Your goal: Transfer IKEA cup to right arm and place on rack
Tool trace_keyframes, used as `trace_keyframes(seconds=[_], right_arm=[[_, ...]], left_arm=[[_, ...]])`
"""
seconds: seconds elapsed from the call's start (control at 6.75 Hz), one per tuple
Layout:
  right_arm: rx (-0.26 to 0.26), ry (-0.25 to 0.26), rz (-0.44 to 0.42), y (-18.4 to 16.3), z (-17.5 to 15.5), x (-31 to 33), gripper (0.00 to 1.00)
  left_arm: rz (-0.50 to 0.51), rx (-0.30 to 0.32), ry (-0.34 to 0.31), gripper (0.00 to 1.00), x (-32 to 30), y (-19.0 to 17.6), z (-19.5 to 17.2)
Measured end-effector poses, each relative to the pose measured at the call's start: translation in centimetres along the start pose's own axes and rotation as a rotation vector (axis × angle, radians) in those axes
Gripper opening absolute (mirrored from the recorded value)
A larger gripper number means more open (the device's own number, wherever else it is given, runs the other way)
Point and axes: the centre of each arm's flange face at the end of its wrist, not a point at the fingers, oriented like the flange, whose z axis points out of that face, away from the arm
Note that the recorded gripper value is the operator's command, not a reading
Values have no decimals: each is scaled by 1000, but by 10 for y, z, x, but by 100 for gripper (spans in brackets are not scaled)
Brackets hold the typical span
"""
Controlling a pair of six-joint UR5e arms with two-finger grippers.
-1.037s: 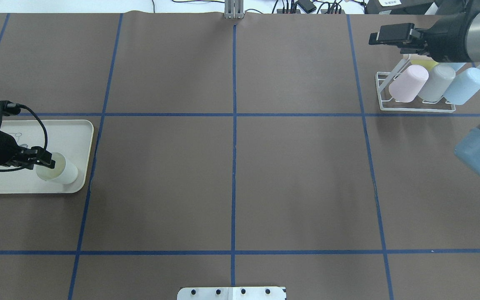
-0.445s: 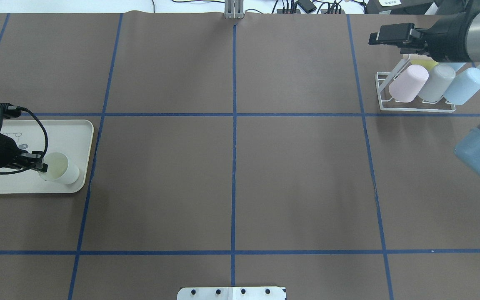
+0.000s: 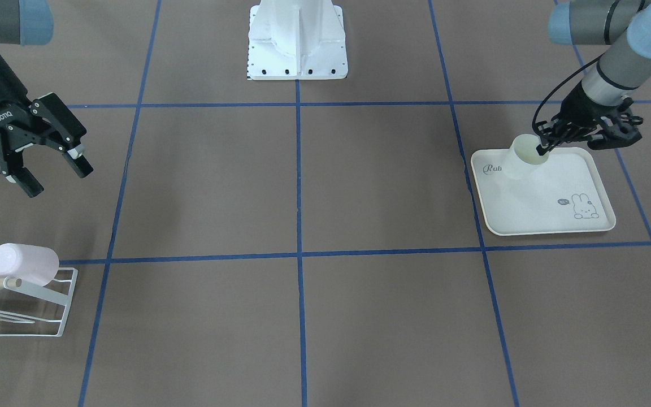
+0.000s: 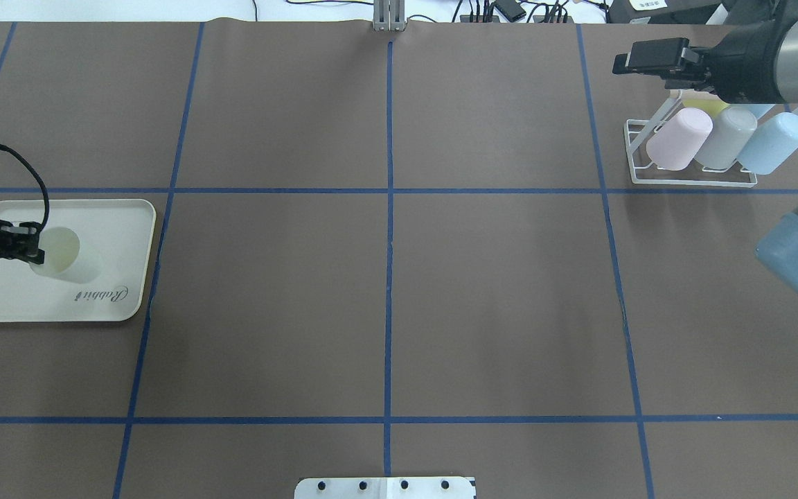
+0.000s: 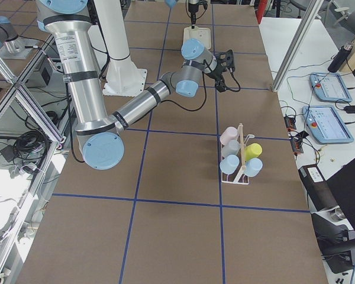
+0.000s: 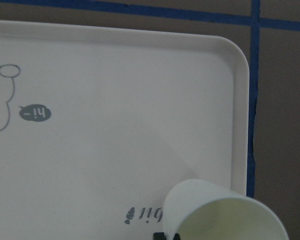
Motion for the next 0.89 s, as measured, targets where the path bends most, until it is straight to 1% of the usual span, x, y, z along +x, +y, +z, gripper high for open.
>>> trace_keyframes(seconds=[0.15,0.3,0.44,0.59,0.74,0.89], right_arm=[[-3,-4,-1,0,-1,-1,100],[-8,-14,8,1,-1,-4,100],[-14,-33,40,2,1,-15,100],[-28,-64,84,6,8,-36,100],[-48,-93,122,12,18,-58,100],[-67,-118,155,17,28,-78,100]], left_arm=[[-69,60,-15,0,-1,-20,-32],[-156,165,-35,0,0,-42,-59],[-267,282,-39,0,12,-61,-78],[-390,373,-5,0,37,-75,-94],[-515,435,54,0,73,-79,-100],[-624,467,127,0,110,-73,-96]])
